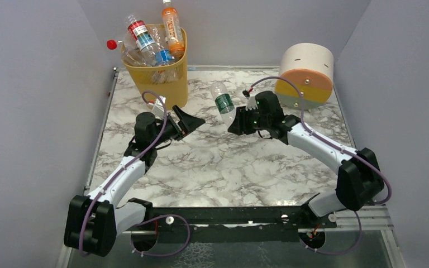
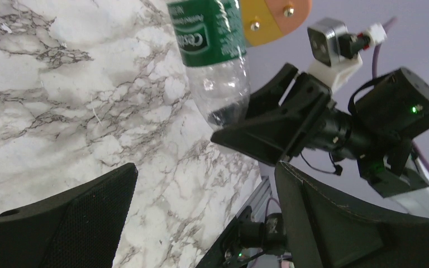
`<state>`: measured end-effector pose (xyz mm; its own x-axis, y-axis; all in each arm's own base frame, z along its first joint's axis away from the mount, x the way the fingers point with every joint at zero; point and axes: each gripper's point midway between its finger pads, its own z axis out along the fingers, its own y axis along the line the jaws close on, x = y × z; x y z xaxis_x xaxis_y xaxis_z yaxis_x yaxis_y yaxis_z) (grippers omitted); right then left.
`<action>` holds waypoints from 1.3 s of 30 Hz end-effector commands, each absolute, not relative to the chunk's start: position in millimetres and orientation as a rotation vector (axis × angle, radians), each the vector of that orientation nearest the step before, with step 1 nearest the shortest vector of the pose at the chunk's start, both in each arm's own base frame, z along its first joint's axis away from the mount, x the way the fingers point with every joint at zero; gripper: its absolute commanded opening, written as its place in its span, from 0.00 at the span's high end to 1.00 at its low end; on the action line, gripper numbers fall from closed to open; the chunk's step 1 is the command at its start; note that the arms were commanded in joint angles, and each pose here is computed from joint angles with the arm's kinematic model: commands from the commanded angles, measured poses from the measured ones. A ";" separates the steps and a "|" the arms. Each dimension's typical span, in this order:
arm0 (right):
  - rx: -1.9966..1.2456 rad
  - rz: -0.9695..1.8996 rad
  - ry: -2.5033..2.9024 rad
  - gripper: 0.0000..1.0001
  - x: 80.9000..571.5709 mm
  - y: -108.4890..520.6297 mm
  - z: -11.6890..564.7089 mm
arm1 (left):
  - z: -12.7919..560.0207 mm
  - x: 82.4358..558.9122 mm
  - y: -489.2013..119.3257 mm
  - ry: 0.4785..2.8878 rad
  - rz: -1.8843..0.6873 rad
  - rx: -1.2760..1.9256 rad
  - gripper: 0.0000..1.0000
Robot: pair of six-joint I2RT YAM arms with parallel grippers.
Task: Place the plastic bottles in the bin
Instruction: Pick up the plastic bottle at the center of the board.
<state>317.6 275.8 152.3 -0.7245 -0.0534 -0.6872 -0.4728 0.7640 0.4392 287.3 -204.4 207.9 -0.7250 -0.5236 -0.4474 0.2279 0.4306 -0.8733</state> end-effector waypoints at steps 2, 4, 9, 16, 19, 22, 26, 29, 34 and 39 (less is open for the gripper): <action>-0.469 0.946 2.176 0.84 292.7 287.7 187.6 | 248.3 305.5 -201.9 1.811 -1.372 -0.328 0.01; -0.497 0.984 2.164 0.84 283.4 291.4 192.5 | 253.7 308.8 -202.3 1.795 -1.371 -0.337 0.01; -0.558 1.042 2.149 0.84 263.1 299.9 200.1 | 267.2 312.4 -211.1 1.761 -1.370 -0.313 0.01; -0.623 1.076 2.130 0.84 240.9 311.0 209.3 | 267.2 314.1 -225.0 1.756 -1.346 -0.282 0.01; -0.649 1.095 2.125 0.84 231.4 318.2 212.2 | 262.8 314.6 -228.3 1.765 -1.332 -0.274 0.01; -0.680 1.105 2.119 0.84 222.1 327.1 213.8 | 260.8 314.9 -228.8 1.766 -1.318 -0.272 0.01; -0.700 1.107 2.124 0.84 215.5 334.1 212.0 | 264.0 315.5 -226.3 1.748 -1.299 -0.272 0.01; -0.684 1.081 2.134 0.84 217.4 332.3 209.8 | 266.9 315.5 -223.2 1.734 -1.285 -0.275 0.01; -0.662 1.040 2.131 0.84 221.7 327.8 211.7 | 267.7 315.7 -219.4 1.736 -1.252 -0.274 0.11; -0.638 1.011 2.139 0.84 226.6 326.0 210.3 | 266.9 317.2 -219.4 1.761 -1.221 -0.255 0.31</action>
